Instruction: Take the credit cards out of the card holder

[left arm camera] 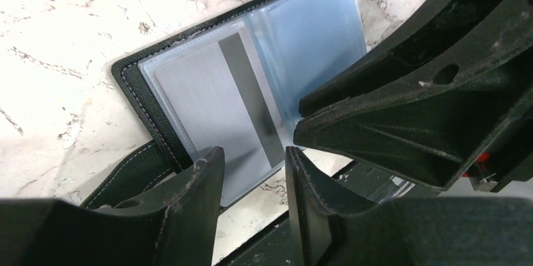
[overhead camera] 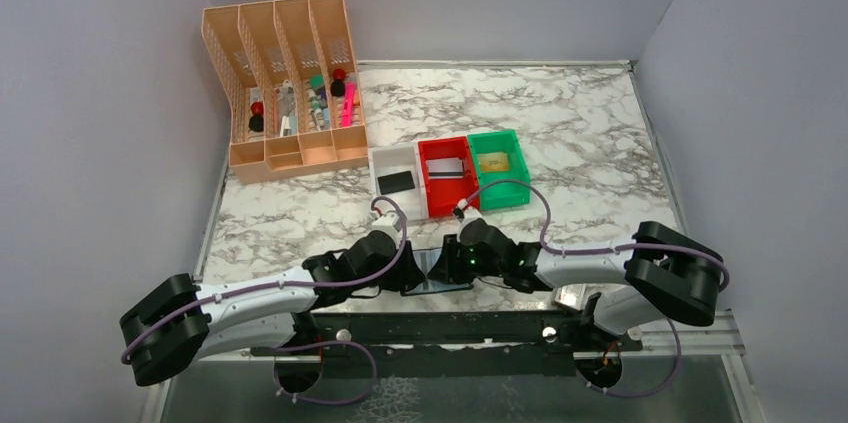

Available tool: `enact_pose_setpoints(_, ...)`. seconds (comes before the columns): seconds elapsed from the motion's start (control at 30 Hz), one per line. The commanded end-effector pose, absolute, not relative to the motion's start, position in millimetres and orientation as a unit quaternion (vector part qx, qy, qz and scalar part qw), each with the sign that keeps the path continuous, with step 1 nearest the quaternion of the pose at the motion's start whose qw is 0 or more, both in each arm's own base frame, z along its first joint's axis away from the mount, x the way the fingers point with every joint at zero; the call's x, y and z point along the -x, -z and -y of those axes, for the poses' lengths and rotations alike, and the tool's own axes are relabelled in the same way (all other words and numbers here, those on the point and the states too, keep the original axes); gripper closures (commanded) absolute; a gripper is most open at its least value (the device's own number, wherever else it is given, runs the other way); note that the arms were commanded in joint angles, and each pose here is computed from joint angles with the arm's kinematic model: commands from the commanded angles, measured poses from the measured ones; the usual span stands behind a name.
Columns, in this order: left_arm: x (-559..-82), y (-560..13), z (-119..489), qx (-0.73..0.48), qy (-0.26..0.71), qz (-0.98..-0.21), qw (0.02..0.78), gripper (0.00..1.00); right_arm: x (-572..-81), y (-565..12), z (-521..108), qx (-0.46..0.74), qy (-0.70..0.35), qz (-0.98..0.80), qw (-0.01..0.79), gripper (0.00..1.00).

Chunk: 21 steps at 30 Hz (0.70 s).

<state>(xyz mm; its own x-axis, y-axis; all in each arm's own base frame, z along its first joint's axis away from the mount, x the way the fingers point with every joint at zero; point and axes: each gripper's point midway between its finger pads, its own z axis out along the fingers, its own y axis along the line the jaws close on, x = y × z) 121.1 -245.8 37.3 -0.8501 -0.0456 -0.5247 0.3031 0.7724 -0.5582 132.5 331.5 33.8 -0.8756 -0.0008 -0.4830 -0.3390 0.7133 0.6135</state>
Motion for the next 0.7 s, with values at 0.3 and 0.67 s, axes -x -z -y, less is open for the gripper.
enact_pose_setpoints(0.3, -136, -32, 237, -0.075, 0.275, -0.914, 0.288, 0.54, -139, -34, -343, 0.108, -0.363, -0.896, 0.233, 0.71)
enact_pose_setpoints(0.67, -122, -10, 230, -0.074, 0.272, -0.924, 0.257, 0.59, -132, -6, -336, 0.085, -0.349, -0.912, 0.2, 0.72)
